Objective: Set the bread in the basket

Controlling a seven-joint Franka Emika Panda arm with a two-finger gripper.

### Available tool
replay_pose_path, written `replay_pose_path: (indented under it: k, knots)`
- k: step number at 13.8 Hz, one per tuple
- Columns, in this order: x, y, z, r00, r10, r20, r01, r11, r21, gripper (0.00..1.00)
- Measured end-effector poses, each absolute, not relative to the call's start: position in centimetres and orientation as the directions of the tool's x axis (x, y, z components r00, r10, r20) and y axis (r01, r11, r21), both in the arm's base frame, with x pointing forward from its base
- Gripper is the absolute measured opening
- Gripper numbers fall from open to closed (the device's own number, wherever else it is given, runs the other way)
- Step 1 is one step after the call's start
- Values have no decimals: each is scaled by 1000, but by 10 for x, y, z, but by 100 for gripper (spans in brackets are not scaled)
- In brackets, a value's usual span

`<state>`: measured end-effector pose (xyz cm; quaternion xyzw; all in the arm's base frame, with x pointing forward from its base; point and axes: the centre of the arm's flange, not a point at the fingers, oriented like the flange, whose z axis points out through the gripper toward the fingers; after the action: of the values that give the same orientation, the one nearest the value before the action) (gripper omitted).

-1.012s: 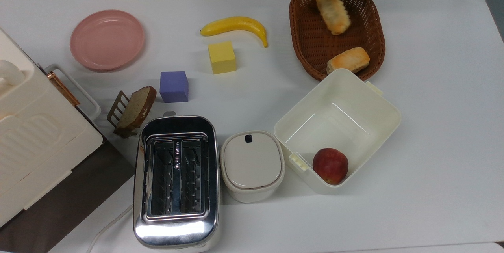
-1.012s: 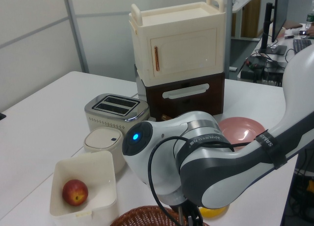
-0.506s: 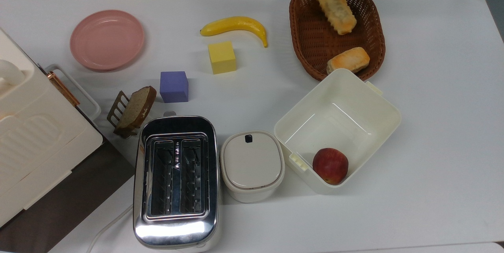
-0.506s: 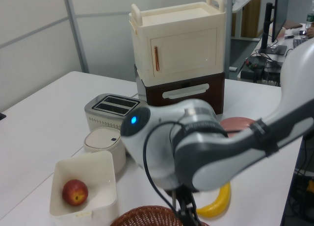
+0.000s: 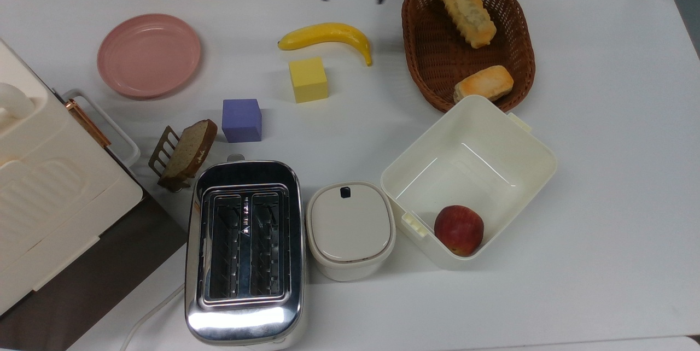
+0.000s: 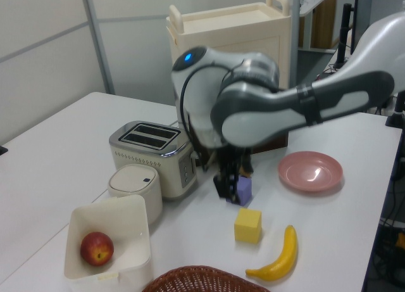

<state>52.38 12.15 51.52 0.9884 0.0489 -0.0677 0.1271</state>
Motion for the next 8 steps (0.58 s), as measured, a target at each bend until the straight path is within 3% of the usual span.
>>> replay_pose_path:
  k: [4, 6, 8]
  knots:
    - [539, 33, 575, 995, -90, -54, -76, -972, 221, 100]
    - [536, -11, 613, 981, -190, -31, -184, -972, 149, 100]
    - [535, -26, 624, 974, -225, -19, -222, -970, 99, 100]
